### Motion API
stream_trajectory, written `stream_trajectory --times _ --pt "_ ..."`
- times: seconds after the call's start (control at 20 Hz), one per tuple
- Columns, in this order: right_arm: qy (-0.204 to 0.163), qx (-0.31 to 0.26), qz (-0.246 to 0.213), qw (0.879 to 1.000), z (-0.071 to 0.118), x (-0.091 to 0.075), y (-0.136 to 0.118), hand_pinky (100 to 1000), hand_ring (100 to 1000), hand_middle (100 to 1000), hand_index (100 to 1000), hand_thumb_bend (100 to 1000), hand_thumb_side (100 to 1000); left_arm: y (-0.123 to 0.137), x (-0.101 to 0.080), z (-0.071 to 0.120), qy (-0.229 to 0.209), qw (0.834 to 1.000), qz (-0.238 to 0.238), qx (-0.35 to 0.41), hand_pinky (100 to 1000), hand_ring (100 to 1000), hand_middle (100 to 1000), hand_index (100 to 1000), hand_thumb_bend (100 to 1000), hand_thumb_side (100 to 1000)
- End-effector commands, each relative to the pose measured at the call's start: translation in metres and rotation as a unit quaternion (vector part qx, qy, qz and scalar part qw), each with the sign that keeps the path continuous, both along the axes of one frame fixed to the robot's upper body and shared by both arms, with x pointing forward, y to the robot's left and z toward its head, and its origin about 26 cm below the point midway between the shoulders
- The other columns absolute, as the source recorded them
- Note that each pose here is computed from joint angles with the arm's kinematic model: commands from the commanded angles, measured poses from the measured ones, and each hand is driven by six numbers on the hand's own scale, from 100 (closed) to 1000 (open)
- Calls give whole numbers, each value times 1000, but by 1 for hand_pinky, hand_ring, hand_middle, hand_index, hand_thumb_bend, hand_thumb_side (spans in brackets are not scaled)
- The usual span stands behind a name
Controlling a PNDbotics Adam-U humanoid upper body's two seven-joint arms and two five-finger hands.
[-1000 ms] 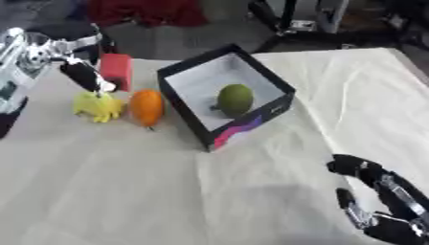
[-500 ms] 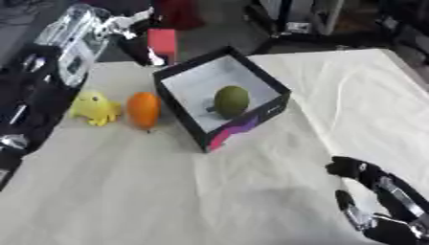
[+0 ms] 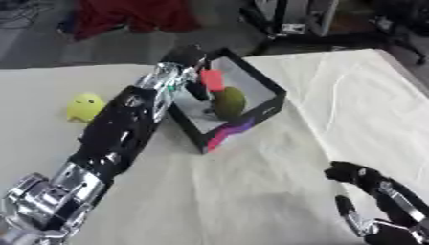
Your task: Pick up objects on the table and place them in the box.
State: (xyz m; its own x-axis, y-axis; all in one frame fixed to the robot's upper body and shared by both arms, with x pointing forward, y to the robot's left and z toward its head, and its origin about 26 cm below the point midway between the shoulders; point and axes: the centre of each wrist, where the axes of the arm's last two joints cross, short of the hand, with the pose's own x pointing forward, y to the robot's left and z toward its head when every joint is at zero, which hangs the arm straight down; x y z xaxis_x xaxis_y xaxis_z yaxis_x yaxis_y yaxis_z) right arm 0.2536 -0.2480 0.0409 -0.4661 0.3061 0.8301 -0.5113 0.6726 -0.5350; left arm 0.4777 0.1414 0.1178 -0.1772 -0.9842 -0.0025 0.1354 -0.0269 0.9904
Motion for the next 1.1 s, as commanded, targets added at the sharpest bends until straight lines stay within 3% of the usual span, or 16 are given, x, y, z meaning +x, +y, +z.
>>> stream_trajectory --times 0.05,0.4,0.75,1.1 --pt "-7 1 8 1000 5 2 0 879 826 785 909 100 362 -6 1 -7 -19 1000 18 -11 664 515 520 670 654 332" --pt "-7 2 9 1000 6 2 0 878 825 785 908 100 362 -5 -1 -24 -10 1000 21 -12 735 658 669 794 1000 399" --pt "-7 3 7 1000 6 2 0 877 826 786 908 100 363 2 1 -14 -10 999 29 -14 758 724 757 846 1000 541" --pt "-7 2 0 1000 6 2 -3 877 826 786 908 100 362 30 9 33 -42 997 35 -47 751 733 789 860 1000 637"
